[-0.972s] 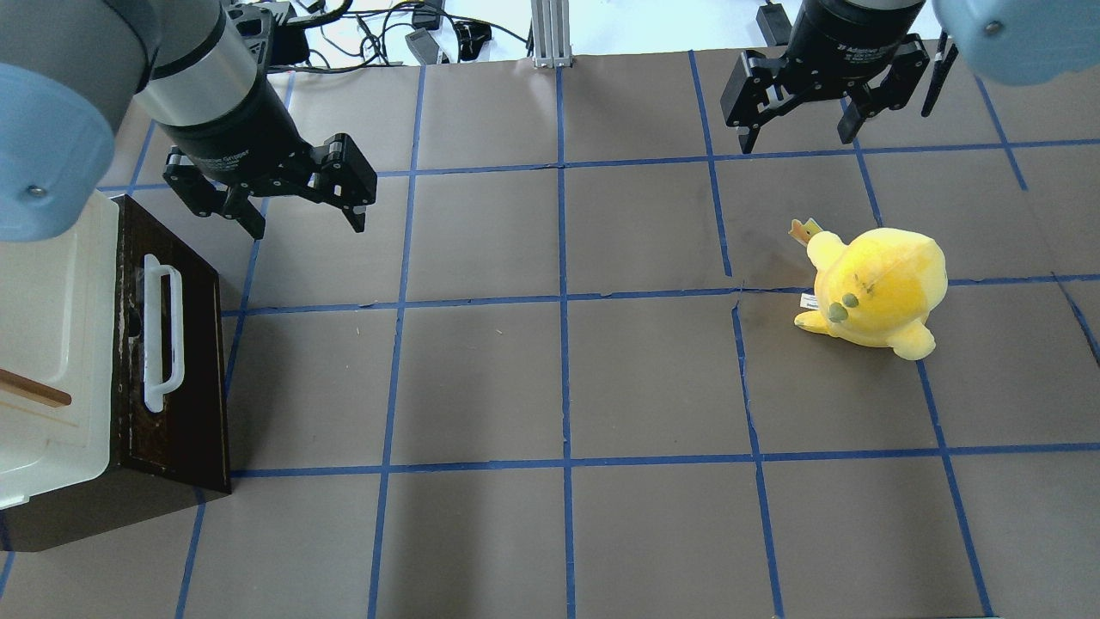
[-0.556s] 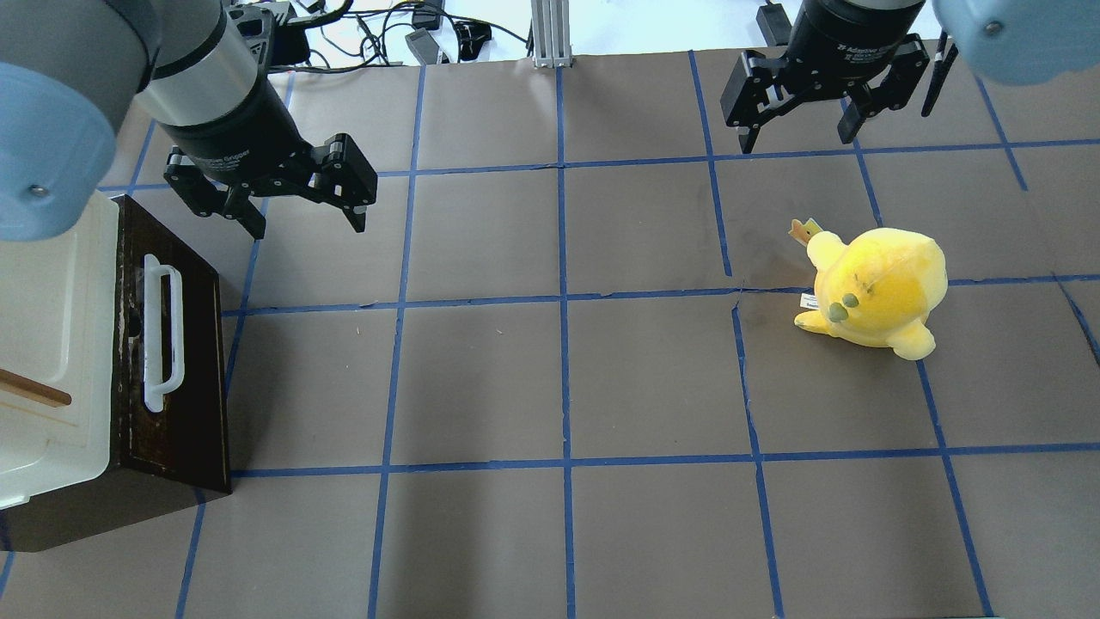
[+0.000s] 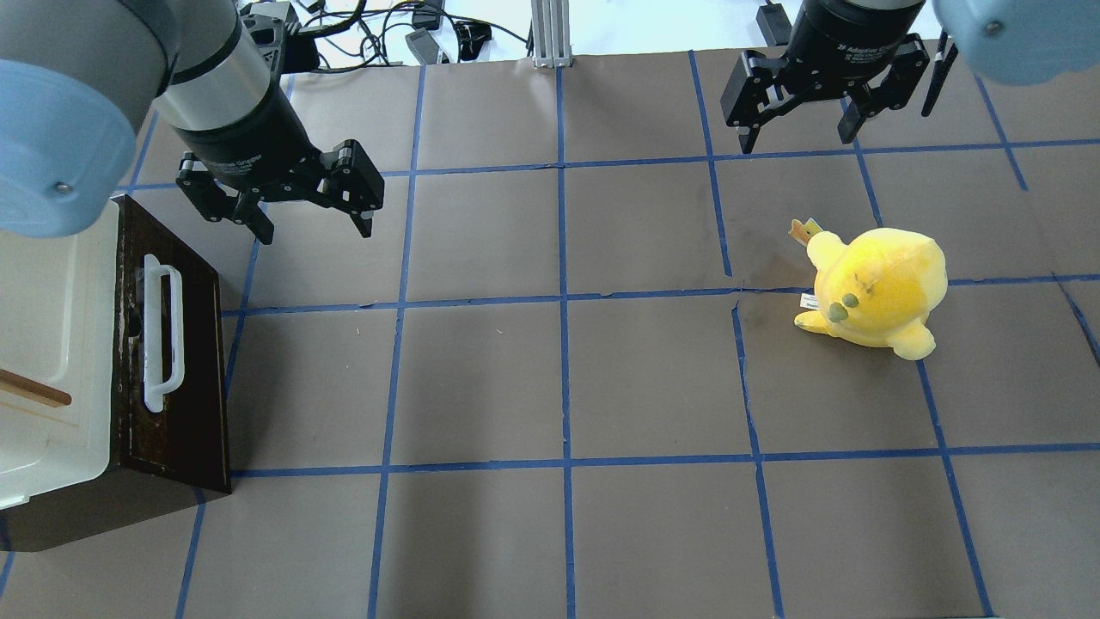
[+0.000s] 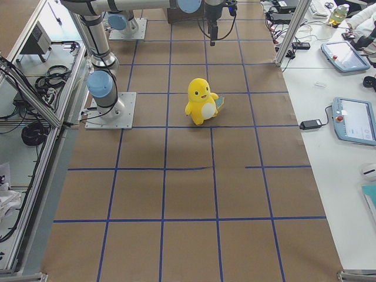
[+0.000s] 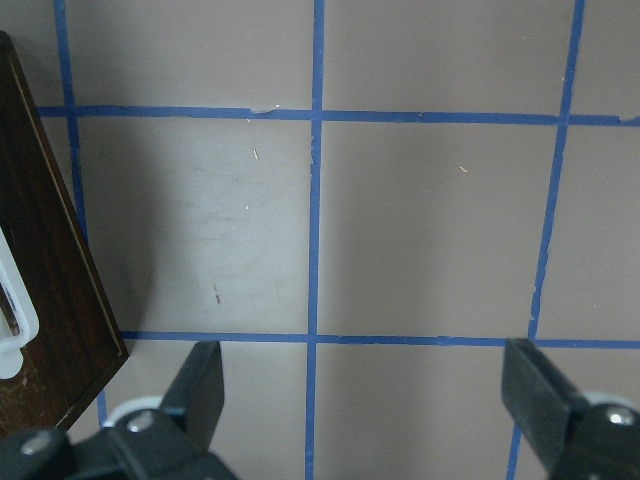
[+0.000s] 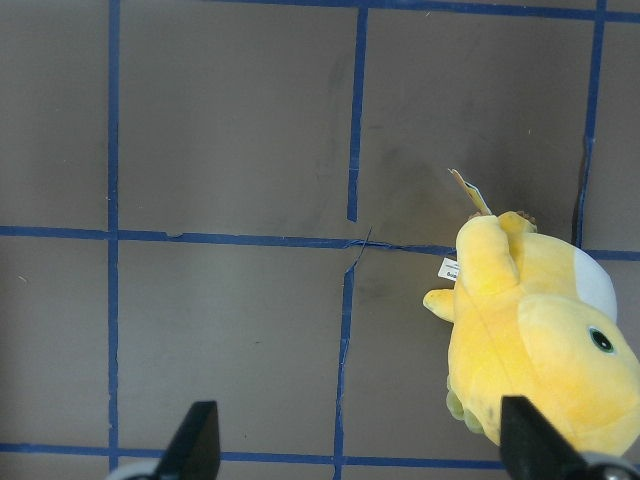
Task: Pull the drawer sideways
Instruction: 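Move the left gripper down to the white drawer handle, then close the left gripper around the white drawer handle, then pull the drawer outward by its handle with the left gripper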
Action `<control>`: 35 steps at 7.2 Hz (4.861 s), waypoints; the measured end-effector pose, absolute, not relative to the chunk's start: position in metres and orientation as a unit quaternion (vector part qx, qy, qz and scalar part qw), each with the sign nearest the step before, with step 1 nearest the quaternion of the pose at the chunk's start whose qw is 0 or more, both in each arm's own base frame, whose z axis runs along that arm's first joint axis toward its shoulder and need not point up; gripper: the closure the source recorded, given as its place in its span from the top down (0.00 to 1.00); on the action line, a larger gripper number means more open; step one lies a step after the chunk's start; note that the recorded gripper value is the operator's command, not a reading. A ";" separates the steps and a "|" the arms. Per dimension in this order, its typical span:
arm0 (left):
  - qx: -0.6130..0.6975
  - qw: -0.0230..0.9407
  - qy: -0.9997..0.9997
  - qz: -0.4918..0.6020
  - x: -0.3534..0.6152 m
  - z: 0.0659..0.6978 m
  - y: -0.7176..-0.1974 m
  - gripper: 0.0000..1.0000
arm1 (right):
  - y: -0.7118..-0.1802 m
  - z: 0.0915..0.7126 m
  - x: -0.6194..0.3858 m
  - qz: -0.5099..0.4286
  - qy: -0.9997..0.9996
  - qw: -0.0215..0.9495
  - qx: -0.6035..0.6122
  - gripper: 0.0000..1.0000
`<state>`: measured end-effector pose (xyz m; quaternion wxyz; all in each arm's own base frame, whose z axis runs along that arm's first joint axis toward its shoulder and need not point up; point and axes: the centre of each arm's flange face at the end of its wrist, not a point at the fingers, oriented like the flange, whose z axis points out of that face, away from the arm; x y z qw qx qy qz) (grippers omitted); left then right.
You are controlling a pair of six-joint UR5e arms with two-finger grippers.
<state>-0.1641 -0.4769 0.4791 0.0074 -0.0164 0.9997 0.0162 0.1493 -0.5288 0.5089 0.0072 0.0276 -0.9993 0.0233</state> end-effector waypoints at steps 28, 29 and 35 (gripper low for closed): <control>0.046 0.630 0.761 0.149 -0.089 0.179 -0.486 0.11 | -0.529 0.509 0.149 0.023 -0.999 0.007 0.027 1.00; 0.049 0.631 0.761 0.146 -0.094 0.178 -0.485 0.11 | -0.529 0.509 0.149 0.023 -0.999 0.007 0.027 1.00; 0.065 0.632 0.762 0.125 -0.123 0.177 -0.481 0.10 | -0.529 0.509 0.149 0.023 -0.999 0.007 0.027 1.00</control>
